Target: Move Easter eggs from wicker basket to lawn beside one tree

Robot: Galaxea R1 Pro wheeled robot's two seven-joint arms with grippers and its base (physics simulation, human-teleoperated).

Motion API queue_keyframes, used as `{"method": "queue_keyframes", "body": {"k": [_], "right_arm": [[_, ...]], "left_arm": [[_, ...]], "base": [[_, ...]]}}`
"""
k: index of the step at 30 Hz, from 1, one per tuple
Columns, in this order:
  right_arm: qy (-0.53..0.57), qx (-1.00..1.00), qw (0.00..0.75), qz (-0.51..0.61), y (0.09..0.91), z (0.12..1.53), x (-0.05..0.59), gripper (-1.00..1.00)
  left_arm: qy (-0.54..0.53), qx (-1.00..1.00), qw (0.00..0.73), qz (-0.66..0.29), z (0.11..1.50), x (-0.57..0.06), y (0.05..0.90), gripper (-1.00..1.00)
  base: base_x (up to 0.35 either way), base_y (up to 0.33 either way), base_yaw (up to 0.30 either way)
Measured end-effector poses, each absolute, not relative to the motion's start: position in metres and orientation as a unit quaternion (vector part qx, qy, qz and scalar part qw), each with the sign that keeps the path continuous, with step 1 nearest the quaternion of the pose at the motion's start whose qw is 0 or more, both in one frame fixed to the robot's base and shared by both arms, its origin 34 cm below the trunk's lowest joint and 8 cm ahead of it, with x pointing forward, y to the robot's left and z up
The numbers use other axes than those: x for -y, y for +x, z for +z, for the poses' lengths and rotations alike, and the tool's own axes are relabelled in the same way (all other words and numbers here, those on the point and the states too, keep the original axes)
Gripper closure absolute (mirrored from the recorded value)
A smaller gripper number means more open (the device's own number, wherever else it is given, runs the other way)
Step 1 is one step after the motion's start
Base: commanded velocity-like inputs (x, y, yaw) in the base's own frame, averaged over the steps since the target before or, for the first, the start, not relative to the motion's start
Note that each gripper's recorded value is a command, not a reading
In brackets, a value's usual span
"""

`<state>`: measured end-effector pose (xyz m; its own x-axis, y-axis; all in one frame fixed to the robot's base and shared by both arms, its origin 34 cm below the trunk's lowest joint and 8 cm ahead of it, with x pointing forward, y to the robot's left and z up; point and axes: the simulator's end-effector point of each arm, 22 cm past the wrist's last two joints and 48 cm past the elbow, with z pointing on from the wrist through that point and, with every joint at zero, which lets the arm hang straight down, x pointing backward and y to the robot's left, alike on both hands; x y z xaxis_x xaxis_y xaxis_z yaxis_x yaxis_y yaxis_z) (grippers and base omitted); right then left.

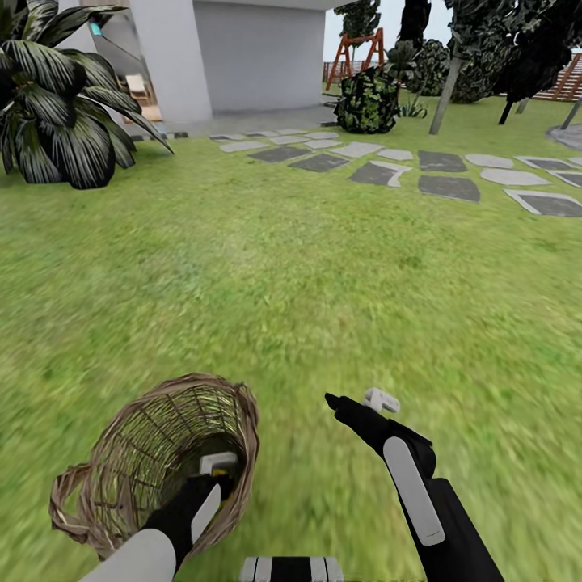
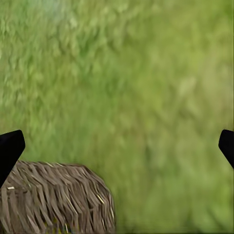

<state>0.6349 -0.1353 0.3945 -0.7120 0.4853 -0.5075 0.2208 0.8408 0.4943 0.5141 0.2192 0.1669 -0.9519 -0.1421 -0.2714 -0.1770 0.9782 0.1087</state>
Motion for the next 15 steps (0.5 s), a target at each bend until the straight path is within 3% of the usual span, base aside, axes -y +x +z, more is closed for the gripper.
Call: {"method": "queue_keyframes", "body": {"k": [15], "right_arm": [[0.198, -0.906, 0.316, 0.202, 0.6324, 0.3827, 0.1351, -1.0]], "left_arm": [[-0.056, -0.986, 0.138, 0.071, 0.1634, -0.2167, 0.5189, -1.0]], "base": [[0.0, 0.0, 0.0]]}}
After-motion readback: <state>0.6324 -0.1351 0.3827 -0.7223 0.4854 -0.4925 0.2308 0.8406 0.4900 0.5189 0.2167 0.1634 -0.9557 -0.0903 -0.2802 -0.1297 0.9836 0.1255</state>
